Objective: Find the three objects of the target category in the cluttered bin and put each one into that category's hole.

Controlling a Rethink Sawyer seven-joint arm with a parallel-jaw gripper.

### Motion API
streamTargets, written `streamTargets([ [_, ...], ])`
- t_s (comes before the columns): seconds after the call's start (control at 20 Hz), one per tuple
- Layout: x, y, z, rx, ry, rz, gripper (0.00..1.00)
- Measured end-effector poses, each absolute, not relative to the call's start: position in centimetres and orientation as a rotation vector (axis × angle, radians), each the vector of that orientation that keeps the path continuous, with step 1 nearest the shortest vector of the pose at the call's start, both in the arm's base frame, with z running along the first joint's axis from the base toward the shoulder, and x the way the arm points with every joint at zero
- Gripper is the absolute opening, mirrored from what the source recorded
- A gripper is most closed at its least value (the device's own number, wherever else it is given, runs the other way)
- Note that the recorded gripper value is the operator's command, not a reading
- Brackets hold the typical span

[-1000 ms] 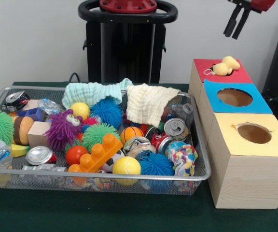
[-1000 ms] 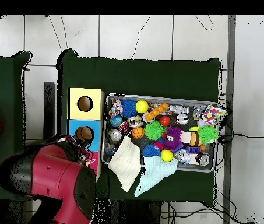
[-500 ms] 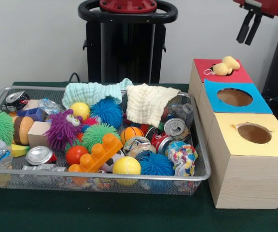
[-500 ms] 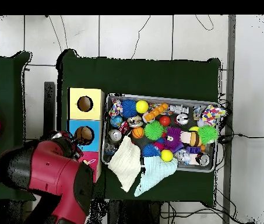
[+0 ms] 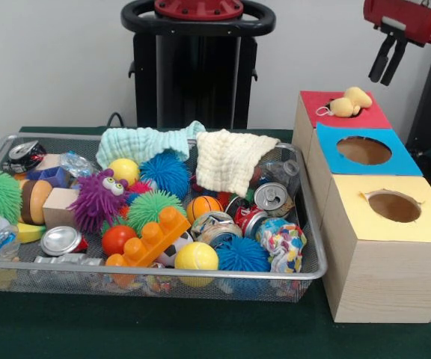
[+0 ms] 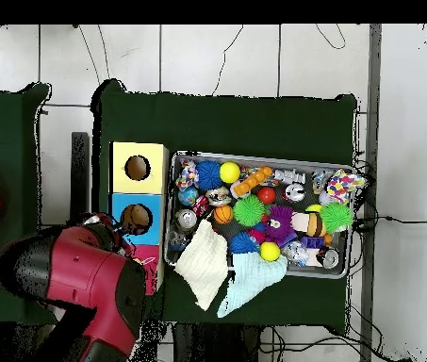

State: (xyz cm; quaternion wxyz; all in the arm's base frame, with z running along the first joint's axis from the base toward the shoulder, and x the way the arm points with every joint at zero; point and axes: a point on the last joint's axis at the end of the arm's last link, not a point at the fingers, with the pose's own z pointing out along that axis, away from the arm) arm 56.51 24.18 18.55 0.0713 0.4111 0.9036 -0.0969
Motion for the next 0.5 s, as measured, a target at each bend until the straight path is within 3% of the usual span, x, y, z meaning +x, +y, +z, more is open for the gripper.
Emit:
streamTargets([
  [0.5,56.3,24.0,16.2,1.223,2.734,-0.342,0.0],
])
